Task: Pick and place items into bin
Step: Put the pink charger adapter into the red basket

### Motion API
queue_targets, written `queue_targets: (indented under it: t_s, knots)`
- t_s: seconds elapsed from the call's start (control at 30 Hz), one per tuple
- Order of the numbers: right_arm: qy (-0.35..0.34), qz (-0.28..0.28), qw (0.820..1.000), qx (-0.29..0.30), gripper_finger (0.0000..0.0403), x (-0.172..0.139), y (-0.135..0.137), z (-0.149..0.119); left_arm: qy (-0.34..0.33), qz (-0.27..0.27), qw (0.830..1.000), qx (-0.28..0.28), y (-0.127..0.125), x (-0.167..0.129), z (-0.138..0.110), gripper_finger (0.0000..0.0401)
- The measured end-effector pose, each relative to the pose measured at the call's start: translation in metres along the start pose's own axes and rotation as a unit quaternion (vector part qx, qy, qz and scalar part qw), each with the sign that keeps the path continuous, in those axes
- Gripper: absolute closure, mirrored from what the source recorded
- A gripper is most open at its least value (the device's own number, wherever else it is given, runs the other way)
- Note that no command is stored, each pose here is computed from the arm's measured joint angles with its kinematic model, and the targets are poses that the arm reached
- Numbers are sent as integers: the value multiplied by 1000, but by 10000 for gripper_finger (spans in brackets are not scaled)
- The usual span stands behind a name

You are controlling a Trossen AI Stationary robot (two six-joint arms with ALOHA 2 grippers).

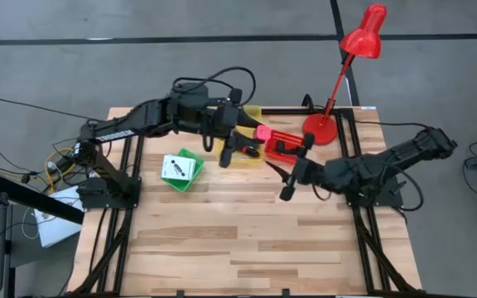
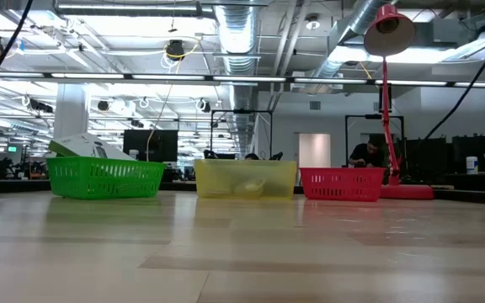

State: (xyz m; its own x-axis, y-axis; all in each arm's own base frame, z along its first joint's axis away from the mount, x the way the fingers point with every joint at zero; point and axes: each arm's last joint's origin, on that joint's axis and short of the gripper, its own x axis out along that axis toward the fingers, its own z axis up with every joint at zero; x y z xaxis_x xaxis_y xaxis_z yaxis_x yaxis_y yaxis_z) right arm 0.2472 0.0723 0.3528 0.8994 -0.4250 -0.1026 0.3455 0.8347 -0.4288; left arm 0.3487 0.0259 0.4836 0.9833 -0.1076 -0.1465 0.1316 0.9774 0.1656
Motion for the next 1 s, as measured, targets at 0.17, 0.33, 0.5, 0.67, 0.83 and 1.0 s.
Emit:
queue_targets:
  t_s: [0.17,0.33,0.5,0.67,0.83,1.0]
  knots:
    - [-15,12,1000,16,212,15,-15,-2,-16,-4,1000,2,-6,-14,10,256]
    - [-54,49,997,33,201,24,-26,0,-2,-19,1000,-3,-14,-16,10,258]
    - [-70,56,996,-20,201,23,-25,2,21,-22,1000,-7,-22,-15,7,256]
    - [-21,4,985,-172,205,20,-17,-3,32,-18,999,-24,-28,-14,6,257]
    - [10,-32,956,-291,206,18,-9,-3,36,8,999,-37,-28,-14,6,256]
    - [-5,-44,936,-349,204,13,-7,4,22,18,998,-51,-26,-14,8,257]
